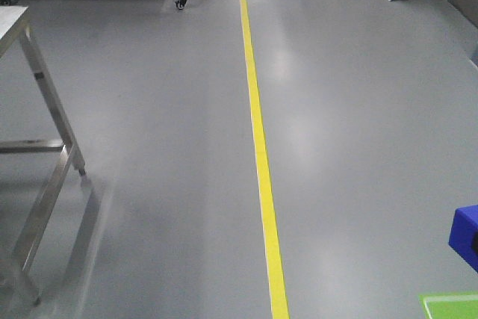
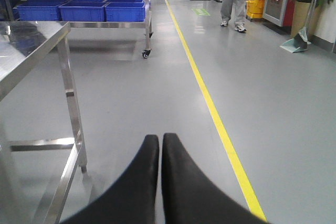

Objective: Pour parts from conveyor to right shelf
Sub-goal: 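Drive down the aisle between the shelves of blue bins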

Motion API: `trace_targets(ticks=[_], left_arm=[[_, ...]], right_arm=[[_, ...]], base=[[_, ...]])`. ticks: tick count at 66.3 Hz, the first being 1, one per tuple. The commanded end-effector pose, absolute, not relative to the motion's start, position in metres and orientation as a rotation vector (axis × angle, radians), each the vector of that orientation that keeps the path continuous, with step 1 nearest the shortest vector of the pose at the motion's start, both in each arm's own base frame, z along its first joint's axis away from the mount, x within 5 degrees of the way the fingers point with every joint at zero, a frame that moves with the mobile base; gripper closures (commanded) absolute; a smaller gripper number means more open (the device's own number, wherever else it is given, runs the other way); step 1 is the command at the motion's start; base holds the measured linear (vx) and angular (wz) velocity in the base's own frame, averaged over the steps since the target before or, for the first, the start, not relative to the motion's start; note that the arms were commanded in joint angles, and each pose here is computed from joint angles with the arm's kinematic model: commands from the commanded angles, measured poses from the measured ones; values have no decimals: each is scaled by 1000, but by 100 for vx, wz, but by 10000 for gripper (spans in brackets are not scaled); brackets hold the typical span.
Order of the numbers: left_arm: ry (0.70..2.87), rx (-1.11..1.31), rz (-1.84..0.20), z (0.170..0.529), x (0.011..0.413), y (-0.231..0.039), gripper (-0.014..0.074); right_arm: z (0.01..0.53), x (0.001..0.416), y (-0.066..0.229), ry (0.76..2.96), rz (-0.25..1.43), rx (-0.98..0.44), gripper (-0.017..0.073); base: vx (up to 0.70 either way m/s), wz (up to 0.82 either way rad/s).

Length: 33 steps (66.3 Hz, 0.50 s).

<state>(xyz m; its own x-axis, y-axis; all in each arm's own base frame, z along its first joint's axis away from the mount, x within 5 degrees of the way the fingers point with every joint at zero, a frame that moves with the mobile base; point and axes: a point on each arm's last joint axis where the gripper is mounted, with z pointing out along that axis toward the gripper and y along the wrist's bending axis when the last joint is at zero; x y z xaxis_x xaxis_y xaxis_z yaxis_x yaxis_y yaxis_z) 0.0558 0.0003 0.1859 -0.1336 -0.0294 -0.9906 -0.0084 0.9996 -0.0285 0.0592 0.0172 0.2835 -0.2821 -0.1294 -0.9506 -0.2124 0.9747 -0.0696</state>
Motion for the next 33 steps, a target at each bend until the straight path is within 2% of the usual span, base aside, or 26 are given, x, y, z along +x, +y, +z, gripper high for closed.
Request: trace_targets(ticks=[1, 33], left_arm=[[1596, -34, -37, 200, 55, 0, 600], [1596, -34, -37, 200, 55, 0, 600]], right_arm=[[297, 61, 16, 1781, 66, -221, 564], [297, 61, 16, 1782, 66, -221, 564]], base=[[80, 3], [80, 2]])
